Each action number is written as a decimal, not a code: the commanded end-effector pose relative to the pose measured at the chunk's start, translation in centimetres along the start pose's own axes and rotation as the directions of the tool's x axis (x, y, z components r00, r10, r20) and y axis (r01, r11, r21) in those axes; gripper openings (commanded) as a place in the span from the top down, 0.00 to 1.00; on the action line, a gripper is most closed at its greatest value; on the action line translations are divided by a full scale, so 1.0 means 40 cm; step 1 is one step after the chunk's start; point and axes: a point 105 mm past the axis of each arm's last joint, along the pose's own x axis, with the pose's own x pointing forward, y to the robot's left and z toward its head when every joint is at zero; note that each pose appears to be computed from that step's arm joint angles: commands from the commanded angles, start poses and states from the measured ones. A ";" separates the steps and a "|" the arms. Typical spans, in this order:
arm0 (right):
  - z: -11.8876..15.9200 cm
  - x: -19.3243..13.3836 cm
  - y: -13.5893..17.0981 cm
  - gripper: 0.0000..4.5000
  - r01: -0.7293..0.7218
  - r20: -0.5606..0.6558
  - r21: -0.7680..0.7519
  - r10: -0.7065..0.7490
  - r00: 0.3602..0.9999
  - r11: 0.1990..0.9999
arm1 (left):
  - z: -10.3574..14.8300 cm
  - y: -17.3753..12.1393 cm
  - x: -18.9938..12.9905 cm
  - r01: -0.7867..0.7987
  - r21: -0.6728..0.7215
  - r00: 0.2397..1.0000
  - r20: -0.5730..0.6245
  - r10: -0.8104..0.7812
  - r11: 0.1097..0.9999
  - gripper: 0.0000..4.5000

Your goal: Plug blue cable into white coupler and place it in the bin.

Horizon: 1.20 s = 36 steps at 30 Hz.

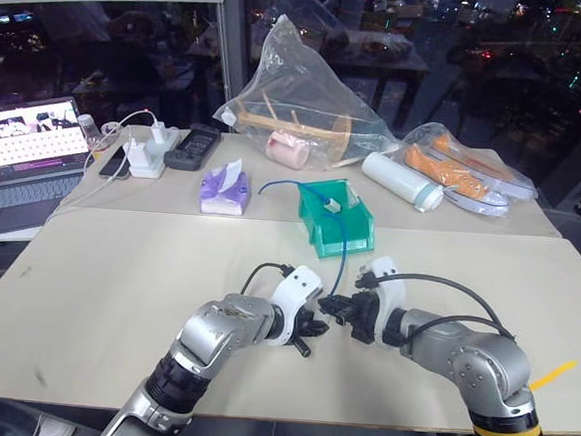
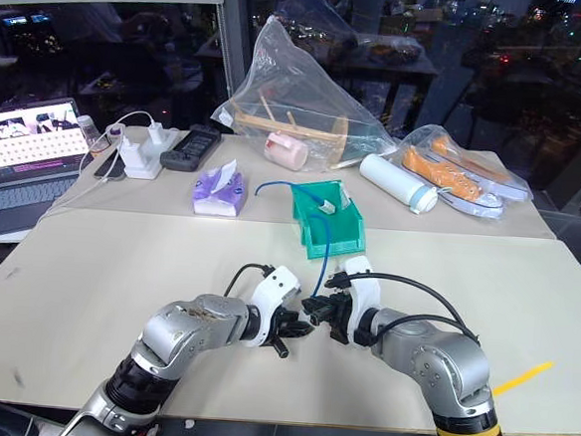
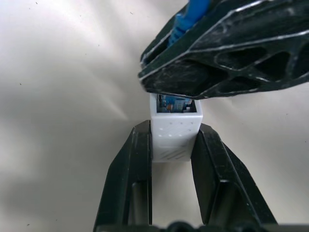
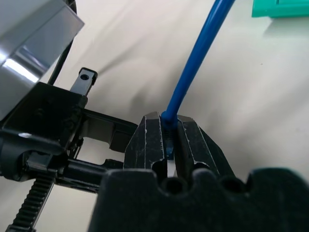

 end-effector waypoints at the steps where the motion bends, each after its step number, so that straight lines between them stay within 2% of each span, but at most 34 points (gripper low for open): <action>1: -0.207 0.042 0.017 1.00 -0.016 -0.317 0.119 0.053 0.947 0.993 | 0.071 -0.050 -0.006 0.064 0.061 0.992 0.110 -0.070 0.996 0.85; 6: -0.160 0.037 0.004 1.00 -0.005 -0.229 0.109 0.030 0.973 0.994 | 0.065 -0.037 -0.012 0.052 0.046 0.992 0.112 -0.056 0.998 0.85; 8: -0.104 0.034 -0.015 1.00 0.025 -0.134 0.101 -0.011 0.991 0.995 | 0.057 -0.029 -0.020 0.052 0.035 0.992 0.112 -0.056 0.998 0.85; 9: -0.074 0.029 -0.022 1.00 0.036 -0.090 0.078 -0.029 0.996 0.996 | 0.056 -0.021 -0.026 0.047 0.026 0.991 0.124 -0.050 0.999 0.63; 12: -0.001 0.011 -0.035 1.00 0.074 0.011 0.052 -0.075 0.997 0.996 | 0.047 -0.012 -0.045 0.073 0.012 0.988 0.137 -0.074 0.997 0.41; 15: 0.053 -0.016 -0.028 1.00 0.105 0.044 -0.059 -0.102 0.994 0.993 | 0.032 0.001 -0.069 0.080 0.019 0.987 0.137 -0.081 0.997 0.14; 17: 0.111 -0.031 -0.015 1.00 0.103 0.107 -0.052 -0.097 0.989 0.993 | 0.025 0.026 -0.090 0.047 0.016 0.987 0.156 -0.049 0.999 0.01; 22: 0.247 -0.043 -0.018 1.00 0.124 0.214 -0.130 -0.094 0.972 0.984 | -0.001 0.079 -0.146 -0.008 0.017 0.980 0.198 0.005 1.000 0.01; 26: 0.335 -0.028 -0.069 1.00 0.196 0.260 -0.171 -0.148 0.954 0.965 | 0.003 0.116 -0.160 -0.078 0.011 0.968 0.239 0.073 0.997 0.01; 30: 0.460 0.003 -0.127 1.00 0.276 0.349 -0.248 -0.181 0.919 0.929 | 0.019 0.184 -0.166 -0.245 -0.018 0.929 0.282 0.240 0.969 0.01; 33: 0.494 0.026 -0.162 1.00 0.314 0.367 -0.307 -0.193 0.910 0.898 | 0.051 0.216 -0.184 -0.326 -0.063 0.875 0.357 0.327 0.943 0.01; 36: 0.507 0.042 -0.179 1.00 0.314 0.371 -0.321 -0.186 0.910 0.894 | 0.067 0.225 -0.202 -0.338 -0.092 0.847 0.403 0.346 0.937 0.01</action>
